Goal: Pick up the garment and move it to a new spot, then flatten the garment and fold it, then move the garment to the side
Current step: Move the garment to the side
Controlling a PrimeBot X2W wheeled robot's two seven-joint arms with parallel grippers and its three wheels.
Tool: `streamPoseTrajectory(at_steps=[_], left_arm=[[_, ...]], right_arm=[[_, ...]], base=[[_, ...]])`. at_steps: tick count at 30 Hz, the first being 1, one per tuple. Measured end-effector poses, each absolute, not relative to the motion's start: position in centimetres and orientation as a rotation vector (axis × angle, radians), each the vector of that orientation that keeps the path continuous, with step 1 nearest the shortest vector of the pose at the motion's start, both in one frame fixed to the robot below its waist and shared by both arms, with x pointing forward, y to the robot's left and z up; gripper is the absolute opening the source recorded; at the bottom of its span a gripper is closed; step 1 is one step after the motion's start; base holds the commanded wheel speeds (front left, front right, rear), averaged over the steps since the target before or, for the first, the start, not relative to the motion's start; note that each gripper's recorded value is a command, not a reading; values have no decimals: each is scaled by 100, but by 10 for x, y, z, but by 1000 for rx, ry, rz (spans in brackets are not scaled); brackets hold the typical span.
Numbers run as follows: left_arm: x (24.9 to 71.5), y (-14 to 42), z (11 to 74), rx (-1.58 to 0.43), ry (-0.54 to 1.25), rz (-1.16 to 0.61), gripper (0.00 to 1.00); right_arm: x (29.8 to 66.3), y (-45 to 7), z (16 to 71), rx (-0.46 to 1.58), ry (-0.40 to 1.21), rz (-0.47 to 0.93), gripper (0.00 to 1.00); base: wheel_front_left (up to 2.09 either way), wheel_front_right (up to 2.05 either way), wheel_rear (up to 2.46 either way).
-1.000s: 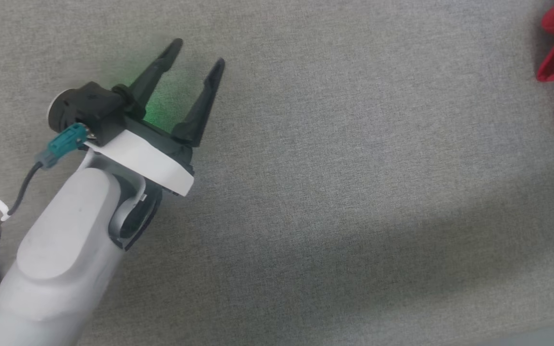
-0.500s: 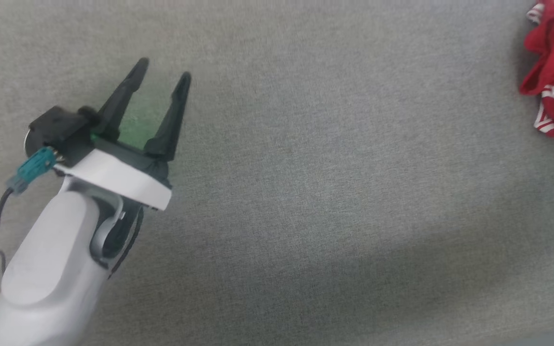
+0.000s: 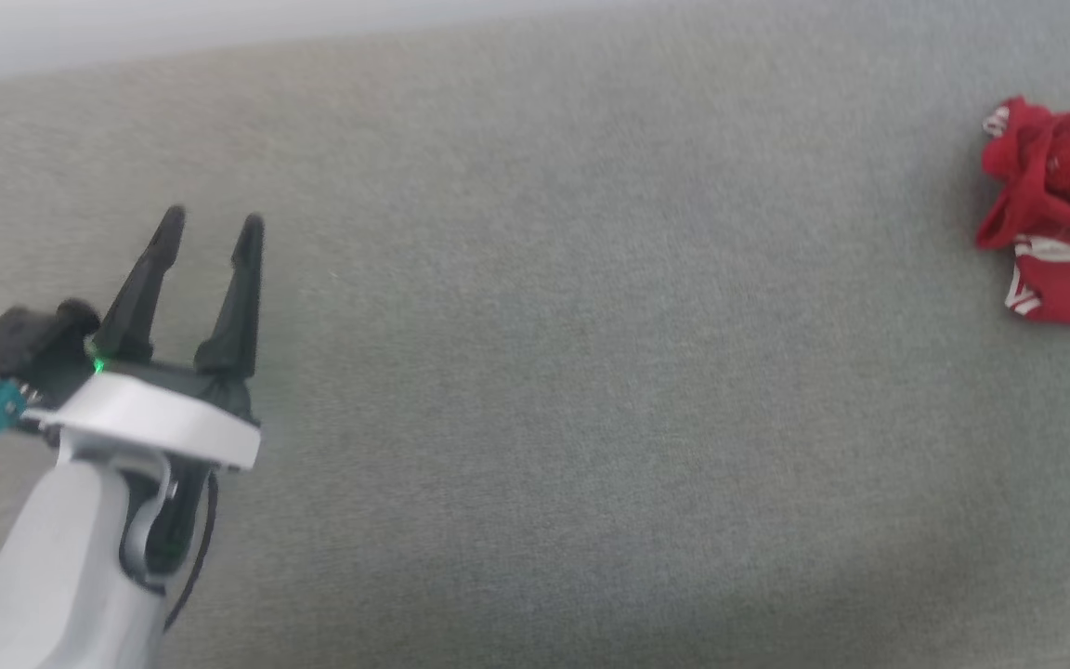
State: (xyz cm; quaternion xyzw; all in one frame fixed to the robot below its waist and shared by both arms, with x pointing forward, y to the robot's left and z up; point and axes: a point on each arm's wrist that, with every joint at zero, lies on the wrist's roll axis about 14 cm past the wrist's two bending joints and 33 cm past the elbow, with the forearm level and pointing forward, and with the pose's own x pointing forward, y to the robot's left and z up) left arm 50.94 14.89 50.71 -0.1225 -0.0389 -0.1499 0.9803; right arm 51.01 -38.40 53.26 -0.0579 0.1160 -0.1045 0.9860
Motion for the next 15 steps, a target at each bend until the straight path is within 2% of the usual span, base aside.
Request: streamPoseTrajectory(at_steps=[15], left_arm=[[436,222,528,-215,-116,-101,100]], right_arm=[[478,-304,549,-19,16,-24,100]], base=[[0,0,0]])
